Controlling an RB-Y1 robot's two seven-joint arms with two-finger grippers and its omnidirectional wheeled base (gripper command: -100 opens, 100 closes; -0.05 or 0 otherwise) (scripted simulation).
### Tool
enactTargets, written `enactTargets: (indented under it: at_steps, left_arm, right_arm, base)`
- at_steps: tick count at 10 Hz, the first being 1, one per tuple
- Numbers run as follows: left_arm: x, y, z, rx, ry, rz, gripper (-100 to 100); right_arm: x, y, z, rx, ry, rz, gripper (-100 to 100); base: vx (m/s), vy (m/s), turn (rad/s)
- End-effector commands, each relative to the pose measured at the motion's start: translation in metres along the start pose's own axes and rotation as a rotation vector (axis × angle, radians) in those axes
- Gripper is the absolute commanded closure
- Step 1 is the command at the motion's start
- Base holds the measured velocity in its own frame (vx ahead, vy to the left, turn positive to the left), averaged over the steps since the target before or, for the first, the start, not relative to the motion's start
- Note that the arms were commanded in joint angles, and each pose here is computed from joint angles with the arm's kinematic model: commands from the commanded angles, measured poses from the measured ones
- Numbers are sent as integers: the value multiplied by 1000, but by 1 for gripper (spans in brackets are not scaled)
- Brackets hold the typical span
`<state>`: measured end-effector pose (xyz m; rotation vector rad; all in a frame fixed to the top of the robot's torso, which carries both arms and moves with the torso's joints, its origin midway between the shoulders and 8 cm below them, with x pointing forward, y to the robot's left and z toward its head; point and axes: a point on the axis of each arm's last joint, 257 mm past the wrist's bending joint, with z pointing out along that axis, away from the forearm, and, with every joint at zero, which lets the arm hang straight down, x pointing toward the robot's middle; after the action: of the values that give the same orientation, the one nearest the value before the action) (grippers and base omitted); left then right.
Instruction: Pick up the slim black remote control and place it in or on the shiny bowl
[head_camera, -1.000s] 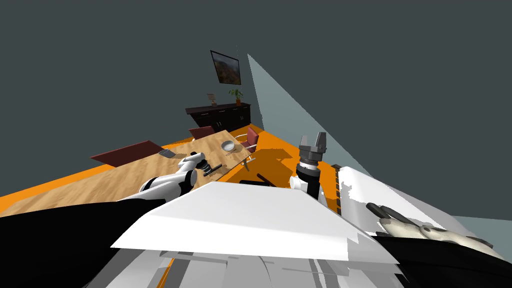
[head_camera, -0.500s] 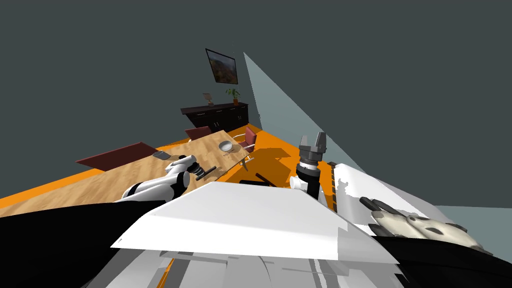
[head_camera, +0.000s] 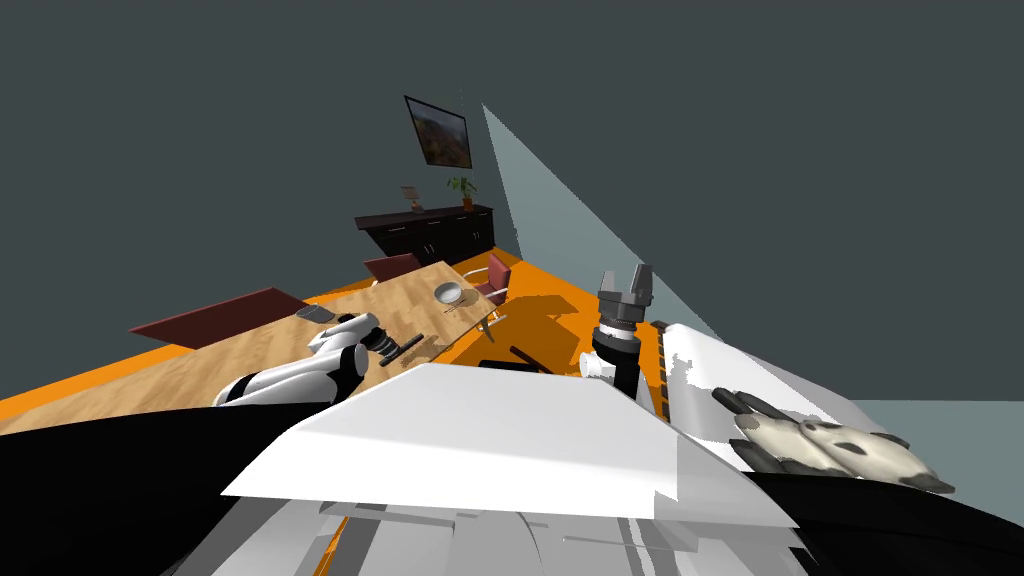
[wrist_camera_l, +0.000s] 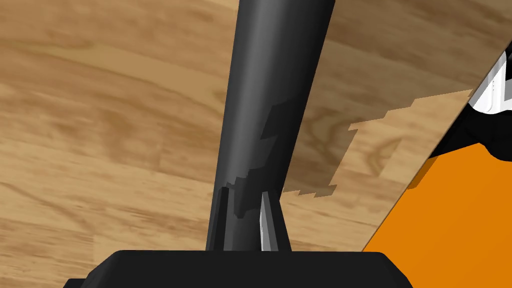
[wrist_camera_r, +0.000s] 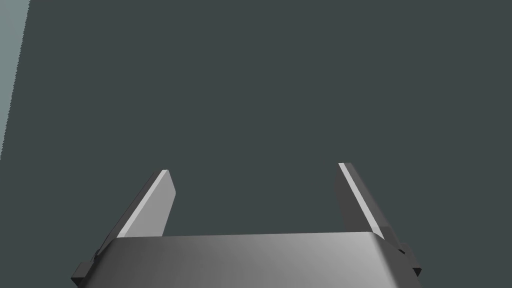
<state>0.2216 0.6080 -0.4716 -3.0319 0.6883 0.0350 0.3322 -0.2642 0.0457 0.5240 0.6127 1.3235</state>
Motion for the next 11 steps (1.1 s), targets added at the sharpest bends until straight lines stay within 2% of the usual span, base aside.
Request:
enactTargets:
  at_steps: [1, 3, 4, 5, 8, 9, 11]
  left_arm:
    - [-23, -12, -7, 18, 0, -50, 100]
    - [-23, -12, -7, 18, 0, -50, 100]
    - [-44, -21, -14, 31, 0, -94, 100]
    - [-38, -31, -21, 56, 9, -83, 100]
    - [-44, -21, -14, 31, 0, -94, 100]
    - [-59, -30, -22, 41, 2, -127, 100]
    - [-63, -23, -18, 23, -4, -135, 100]
  right_arm:
    - [0, 0, 0, 0, 0, 0, 0]
    - [0, 0, 0, 0, 0, 0, 0]
    - [0, 0, 0, 0, 0, 0, 0]
    - [0, 0, 0, 0, 0, 0, 0]
    - [0, 0, 0, 0, 0, 0, 0]
    - [0, 0, 0, 0, 0, 0, 0]
    - [0, 0, 0, 0, 0, 0, 0]
  base:
    - [9, -24, -122]
    - [3, -14, -19]
    - [16, -26, -145]
    - [17, -21, -78]
    - [3, -2, 0]
    - [25, -16, -197]
    - [18, -4, -60]
